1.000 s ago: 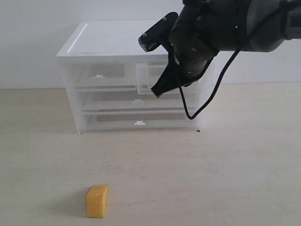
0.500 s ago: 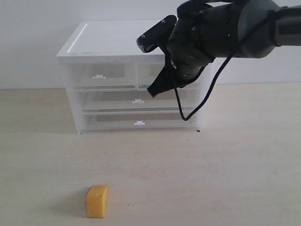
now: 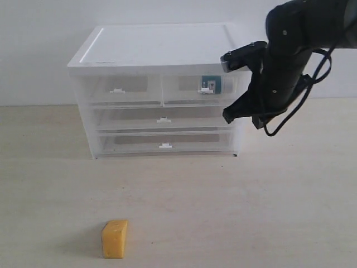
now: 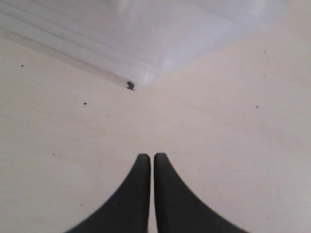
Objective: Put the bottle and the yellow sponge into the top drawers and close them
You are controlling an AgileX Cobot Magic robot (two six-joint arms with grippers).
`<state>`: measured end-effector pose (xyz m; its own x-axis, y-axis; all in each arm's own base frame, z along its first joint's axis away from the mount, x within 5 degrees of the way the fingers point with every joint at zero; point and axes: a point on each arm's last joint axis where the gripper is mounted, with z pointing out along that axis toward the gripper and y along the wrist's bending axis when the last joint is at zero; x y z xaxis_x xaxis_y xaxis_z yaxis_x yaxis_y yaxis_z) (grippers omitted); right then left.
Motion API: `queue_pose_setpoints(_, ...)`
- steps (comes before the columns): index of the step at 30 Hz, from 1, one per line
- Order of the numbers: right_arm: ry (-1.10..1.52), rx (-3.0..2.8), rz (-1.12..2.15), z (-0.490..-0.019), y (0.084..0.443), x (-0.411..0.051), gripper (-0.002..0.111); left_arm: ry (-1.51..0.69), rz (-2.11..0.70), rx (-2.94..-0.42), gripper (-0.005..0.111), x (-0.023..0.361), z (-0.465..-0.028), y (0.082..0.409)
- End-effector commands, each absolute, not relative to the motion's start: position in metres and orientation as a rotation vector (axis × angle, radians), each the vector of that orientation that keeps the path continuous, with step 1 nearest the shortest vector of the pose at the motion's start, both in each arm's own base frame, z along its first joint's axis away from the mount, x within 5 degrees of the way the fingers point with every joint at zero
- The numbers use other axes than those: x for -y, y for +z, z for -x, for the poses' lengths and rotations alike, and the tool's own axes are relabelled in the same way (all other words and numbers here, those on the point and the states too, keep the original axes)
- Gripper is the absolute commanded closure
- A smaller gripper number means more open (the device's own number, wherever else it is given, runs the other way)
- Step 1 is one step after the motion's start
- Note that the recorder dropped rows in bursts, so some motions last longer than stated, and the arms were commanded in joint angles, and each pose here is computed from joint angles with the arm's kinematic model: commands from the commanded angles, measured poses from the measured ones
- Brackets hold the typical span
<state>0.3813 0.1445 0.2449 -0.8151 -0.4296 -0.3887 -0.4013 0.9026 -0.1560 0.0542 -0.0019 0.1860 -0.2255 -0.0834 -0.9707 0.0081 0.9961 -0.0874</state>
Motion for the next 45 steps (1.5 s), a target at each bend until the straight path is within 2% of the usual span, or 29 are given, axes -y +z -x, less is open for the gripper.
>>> queue_pose_setpoints(1,0.008,-2.617,0.476,-0.377,0.249,-0.114,0.108,-0.085,0.052,-1.795,0.103,0.002,-0.054,0.185)
queue_pose_setpoints(13,0.074,-2.387,0.099,-0.337,0.257,-0.035,0.108,-0.085,0.052,-1.795,0.103,0.002,-0.054,0.185)
queue_pose_setpoints(28,0.146,-1.916,-0.044,-0.248,0.25,-0.024,0.108,-0.085,0.052,-1.795,0.103,0.002,-0.054,0.185)
queue_pose_setpoints(45,0.145,-1.668,-0.049,-0.144,0.207,-0.011,0.108,-0.085,0.052,-1.795,0.103,0.002,-0.054,0.185)
